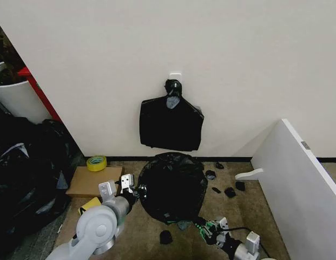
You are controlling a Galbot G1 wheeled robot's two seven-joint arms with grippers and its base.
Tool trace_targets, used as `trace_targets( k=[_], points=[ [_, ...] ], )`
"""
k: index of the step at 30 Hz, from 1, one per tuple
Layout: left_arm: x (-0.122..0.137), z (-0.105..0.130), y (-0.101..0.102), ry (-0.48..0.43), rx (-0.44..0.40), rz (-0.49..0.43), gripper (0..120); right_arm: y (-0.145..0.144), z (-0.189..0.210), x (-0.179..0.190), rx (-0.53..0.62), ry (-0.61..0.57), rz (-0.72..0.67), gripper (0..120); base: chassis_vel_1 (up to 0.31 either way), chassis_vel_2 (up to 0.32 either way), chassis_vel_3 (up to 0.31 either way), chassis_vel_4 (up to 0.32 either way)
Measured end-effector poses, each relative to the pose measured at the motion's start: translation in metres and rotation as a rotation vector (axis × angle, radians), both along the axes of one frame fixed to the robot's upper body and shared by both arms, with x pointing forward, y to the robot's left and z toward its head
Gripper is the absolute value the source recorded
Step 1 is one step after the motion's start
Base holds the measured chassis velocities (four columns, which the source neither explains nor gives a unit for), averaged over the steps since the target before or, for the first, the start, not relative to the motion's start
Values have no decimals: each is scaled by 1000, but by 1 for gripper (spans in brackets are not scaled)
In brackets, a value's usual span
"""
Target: Place the garbage bag over the trash bin.
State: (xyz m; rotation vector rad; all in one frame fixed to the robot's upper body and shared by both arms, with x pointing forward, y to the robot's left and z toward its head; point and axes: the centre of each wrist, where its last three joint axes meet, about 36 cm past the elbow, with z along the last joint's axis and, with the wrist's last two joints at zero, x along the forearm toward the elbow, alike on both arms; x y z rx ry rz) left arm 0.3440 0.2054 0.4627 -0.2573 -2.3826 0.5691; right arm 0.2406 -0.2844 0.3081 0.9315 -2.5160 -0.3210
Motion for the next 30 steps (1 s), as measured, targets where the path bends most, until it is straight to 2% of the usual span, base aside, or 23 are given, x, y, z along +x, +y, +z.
trace_targets(
  k=[2, 7, 9, 12, 16, 17, 18, 21, 23, 26, 28, 30],
  points=[
    [1, 0, 0, -1, 1, 1, 1, -2, 1, -1, -3, -2, -4, 32, 0, 0, 0, 0],
    [7, -2, 2, -8, 11, 16, 1, -16, 7, -3, -47, -6, -61, 51, 0, 0, 0, 0],
    [9, -7, 1, -26, 40, 24, 1, -23, 24, -4, -91, 4, -144, 63, 0, 0, 0, 0],
    [8, -11, 0, -41, 64, 24, 1, -19, 43, -5, -131, 22, -208, 69, 0, 0, 0, 0],
    [7, -20, -8, -65, 90, 20, 1, 1, 102, -1, -275, 69, -371, 53, 0, 0, 0, 0],
    [6, -23, -10, -79, 100, 19, 1, 10, 122, 5, -289, 66, -415, 49, 0, 0, 0, 0],
    [6, -23, -10, -79, 100, 19, 1, 10, 122, 5, -289, 66, -415, 49, 0, 0, 0, 0],
    [5, -28, -13, -110, 101, 17, 1, 24, 154, 13, -239, 40, -435, 39, 0, 0, 0, 0],
    [0, -36, -17, -144, 108, 15, 1, 37, 179, 18, -143, 6, -393, 27, 0, 0, 0, 0],
    [-2, -44, -19, -171, 133, 16, 1, 42, 189, 20, -86, 1, -359, 20, 0, 0, 0, 0],
    [-5, -50, -24, -219, 166, 15, 1, 50, 201, 20, -26, -12, -298, 10, 0, 0, 0, 0],
    [-9, -53, -30, -251, 183, 0, 1, 54, 205, 19, -17, -3, -254, 4, 0, 0, 0, 0]
  ],
)
